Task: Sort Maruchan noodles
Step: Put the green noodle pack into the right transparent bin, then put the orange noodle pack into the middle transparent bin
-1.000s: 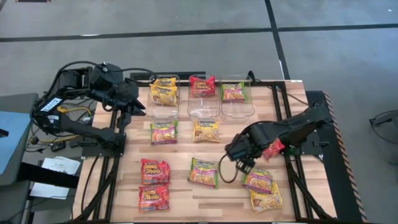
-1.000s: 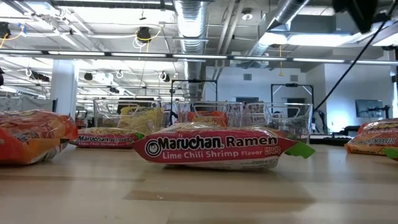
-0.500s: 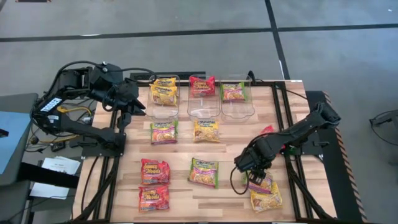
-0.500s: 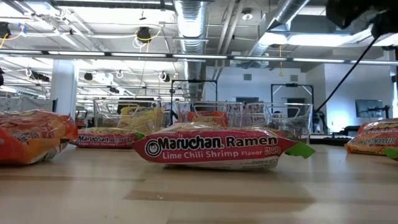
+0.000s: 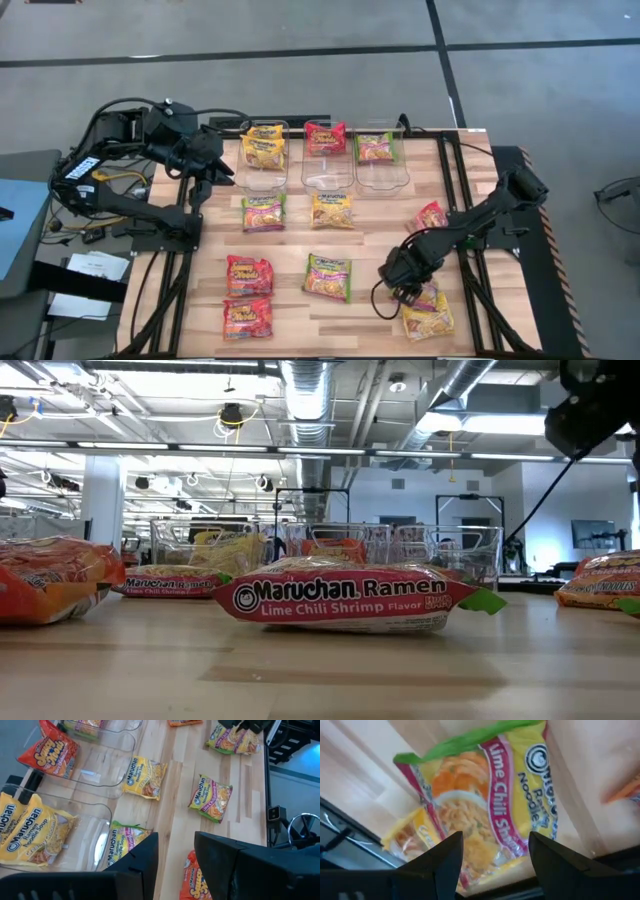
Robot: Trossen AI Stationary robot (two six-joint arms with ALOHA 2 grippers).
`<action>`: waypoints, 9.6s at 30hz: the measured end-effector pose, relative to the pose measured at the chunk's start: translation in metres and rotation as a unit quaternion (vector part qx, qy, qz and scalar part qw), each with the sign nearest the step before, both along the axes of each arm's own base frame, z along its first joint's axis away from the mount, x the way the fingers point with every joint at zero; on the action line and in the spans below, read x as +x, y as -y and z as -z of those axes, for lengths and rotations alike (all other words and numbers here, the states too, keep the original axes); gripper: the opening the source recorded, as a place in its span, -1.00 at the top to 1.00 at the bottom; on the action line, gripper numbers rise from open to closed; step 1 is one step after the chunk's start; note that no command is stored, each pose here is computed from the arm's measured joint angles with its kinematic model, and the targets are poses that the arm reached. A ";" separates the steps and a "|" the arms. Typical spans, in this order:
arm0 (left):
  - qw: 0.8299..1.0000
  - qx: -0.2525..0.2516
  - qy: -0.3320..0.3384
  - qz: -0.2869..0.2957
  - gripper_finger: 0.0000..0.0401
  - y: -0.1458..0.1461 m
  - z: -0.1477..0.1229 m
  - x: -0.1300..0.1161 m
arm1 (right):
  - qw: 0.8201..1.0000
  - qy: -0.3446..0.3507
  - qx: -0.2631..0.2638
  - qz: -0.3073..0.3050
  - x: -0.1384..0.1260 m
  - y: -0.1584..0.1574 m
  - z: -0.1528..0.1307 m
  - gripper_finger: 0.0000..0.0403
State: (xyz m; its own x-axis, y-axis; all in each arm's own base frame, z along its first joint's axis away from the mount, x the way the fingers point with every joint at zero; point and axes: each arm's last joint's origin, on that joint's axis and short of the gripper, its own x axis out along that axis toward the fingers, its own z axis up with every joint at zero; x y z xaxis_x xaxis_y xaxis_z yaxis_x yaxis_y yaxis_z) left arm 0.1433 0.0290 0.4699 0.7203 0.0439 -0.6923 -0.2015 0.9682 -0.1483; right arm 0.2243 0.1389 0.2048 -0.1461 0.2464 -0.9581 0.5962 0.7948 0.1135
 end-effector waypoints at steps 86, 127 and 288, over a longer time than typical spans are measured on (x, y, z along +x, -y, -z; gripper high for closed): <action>1.000 0.025 -0.007 -0.013 0.43 -0.002 0.000 0.000 | 0.816 -0.046 -0.572 -0.074 0.090 0.239 -0.110 0.97; 0.994 0.055 -0.015 -0.093 0.43 -0.007 0.001 0.002 | 0.883 -0.004 -0.442 -0.159 0.068 0.320 0.011 0.97; 0.994 0.065 -0.047 -0.076 0.43 -0.006 0.005 -0.003 | 0.986 0.076 -0.145 0.009 0.075 0.358 -0.028 0.05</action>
State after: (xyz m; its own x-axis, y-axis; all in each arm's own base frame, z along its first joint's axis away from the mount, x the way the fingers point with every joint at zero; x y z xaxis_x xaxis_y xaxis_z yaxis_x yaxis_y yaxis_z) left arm 0.1406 0.0348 0.4652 0.6303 0.2406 -0.7381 -0.3546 0.9350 0.0020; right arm 0.2993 -0.2188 0.2331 0.0070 -0.0408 -0.9991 0.6046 0.7960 -0.0282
